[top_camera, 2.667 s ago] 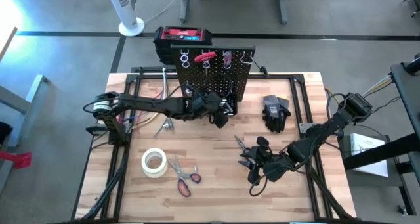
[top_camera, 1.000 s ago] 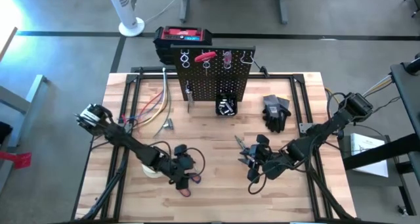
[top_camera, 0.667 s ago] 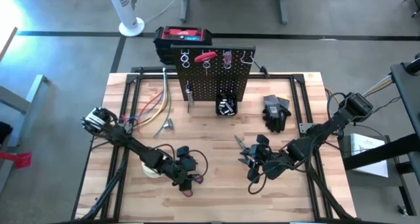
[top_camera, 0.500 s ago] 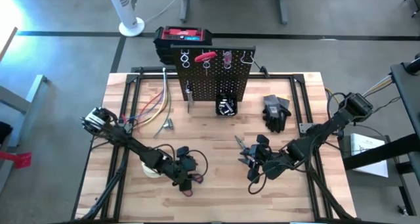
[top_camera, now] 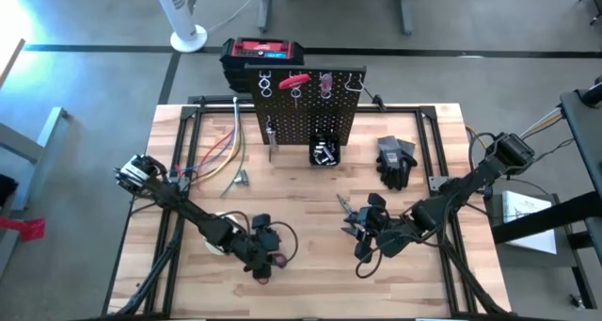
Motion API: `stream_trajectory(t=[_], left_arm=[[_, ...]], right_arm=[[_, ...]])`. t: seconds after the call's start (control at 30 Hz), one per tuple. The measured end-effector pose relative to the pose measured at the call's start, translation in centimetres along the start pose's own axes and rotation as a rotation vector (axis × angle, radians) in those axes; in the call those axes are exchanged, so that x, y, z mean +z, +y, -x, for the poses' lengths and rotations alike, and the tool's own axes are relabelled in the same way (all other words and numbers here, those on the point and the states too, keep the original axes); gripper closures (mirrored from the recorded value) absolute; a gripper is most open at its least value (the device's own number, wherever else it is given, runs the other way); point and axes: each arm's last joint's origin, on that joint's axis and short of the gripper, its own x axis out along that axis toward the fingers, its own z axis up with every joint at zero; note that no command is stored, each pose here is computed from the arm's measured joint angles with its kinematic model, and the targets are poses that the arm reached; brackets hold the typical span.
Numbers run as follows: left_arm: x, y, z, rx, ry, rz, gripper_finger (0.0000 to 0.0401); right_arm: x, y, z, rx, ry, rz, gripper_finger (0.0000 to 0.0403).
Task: Hang tools onto peg board
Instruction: Put the socket into the black bin on the peg board
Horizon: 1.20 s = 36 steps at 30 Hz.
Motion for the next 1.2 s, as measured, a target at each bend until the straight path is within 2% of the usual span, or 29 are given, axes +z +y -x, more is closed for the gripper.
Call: stream_trajectory(t=[0.23,0.4,0.63,0.87,1.2], left_arm=[[0.3,0.3,0.4,0.107,0.040,-0.044,0.0216],[0.3,0.3,0.4,0.087,0.048,-0.031,0.0216],[0.4,-0.7,0.6,0.002,0.037,-0.021,0.0216],[0.8,-0.7,0.8,0.050,0.005,-0.043,0.0216],[0.6,0.5,0.5,0.100,0.074,-0.123,0.0216]], right_arm=[[0.0,0.0,0.0,0.000,0.000,0.001,0.0300],[0.0,0.0,0.0,0.000,0.000,0.001,0.0301],[0.0,0.0,0.0,0.001,0.001,0.001,0.0300],[0.0,0.0,0.0,0.001,0.001,0.016,0.0301],[0.0,0.0,0.0,0.002,0.001,0.017,0.0299]])
